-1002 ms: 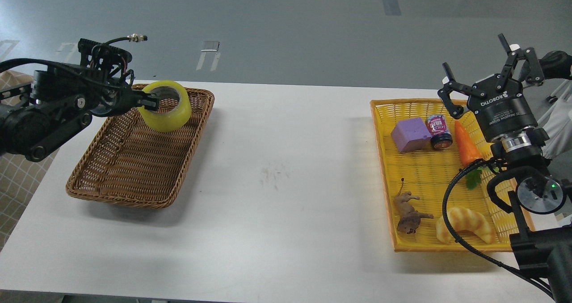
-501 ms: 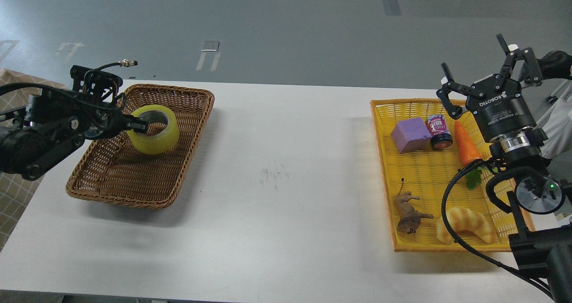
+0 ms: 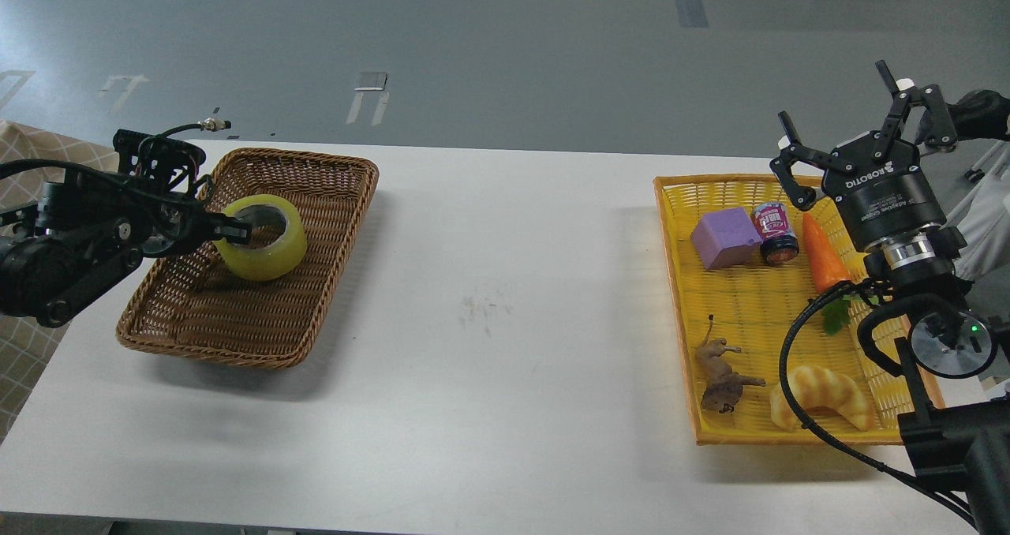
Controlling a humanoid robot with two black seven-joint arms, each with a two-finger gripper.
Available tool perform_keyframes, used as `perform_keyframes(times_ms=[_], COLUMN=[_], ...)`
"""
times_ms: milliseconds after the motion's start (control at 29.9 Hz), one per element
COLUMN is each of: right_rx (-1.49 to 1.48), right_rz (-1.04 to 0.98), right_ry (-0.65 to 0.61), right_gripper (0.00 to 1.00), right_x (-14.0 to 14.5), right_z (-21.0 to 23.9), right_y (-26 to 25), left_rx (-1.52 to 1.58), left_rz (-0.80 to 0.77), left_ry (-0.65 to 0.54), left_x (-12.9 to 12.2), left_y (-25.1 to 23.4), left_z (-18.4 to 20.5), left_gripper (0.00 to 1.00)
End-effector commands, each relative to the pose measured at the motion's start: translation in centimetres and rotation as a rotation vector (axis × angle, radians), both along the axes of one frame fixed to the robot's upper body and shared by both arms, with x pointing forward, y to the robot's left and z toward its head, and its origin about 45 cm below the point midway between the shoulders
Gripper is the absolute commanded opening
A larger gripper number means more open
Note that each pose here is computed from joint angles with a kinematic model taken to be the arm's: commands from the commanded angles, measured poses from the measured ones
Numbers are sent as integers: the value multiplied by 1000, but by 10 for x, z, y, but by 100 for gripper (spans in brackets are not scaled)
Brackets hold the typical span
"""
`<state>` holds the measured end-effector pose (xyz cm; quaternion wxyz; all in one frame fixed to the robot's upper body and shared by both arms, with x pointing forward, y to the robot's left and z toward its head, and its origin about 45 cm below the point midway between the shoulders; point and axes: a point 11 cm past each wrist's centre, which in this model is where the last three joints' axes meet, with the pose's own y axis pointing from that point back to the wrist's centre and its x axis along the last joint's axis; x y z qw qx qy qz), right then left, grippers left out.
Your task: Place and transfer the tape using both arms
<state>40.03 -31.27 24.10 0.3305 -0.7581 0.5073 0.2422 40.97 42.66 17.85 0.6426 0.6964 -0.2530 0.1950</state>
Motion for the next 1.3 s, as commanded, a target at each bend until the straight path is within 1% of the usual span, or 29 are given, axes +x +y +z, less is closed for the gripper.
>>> perform_keyframes(times_ms=[0,33,67,100,134,234,401,501,568,635,702,835,869,902,969,1036,1069,1236,1270], right_rx=[0,0,0,0,0,0,0,0,0,0,0,0,-1,-4,-7,-12,-15,-20,-21], right_rz=[-1,-1,-1,-1,-1,0,0,0,0,0,0,-2,1,2,3,5,5,3,5], right_ry=[1,1,1,1,1,0,3,0,0,0,0,-6,-10,-17,-23,-35,-40,-51,-51], right_gripper=[100,100,100,100,100,100,100,100,100,100,100,100,100,100,100,100,100,100,100], right_x=[0,0,0,0,0,0,0,0,0,0,0,1,2,4,5,8,9,20,22], right_z=[0,0,0,0,0,0,-1,0,0,0,0,2,4,7,10,16,18,27,28], right_y=[0,0,0,0,0,0,0,0,0,0,0,-1,0,1,1,1,1,1,1], left_rx=[-55,-85,-97,-109,-112,-113,-115,-125,-167,-241,-306,-582,-625,-714,-802,-1023,-1079,-1393,-1435], left_rz=[24,38,44,50,51,53,50,56,67,74,82,93,93,99,103,97,92,54,48], left_ry=[-5,-5,-8,-9,-9,-10,-33,-56,-111,-149,-177,-281,-292,-316,-336,-350,-347,-324,-328], left_x=[1,1,1,2,2,2,5,9,19,29,35,59,61,66,70,75,76,78,78], left_y=[-4,-5,-6,-7,-7,-7,-7,-5,1,-6,-12,-40,-45,-53,-62,-86,-93,-132,-136], left_z=[1,1,2,2,2,2,6,15,44,65,79,136,143,159,172,193,195,211,215], left_gripper=[3,28,44,65,66,75,76,78,79,79,79,81,82,83,83,83,83,97,98])
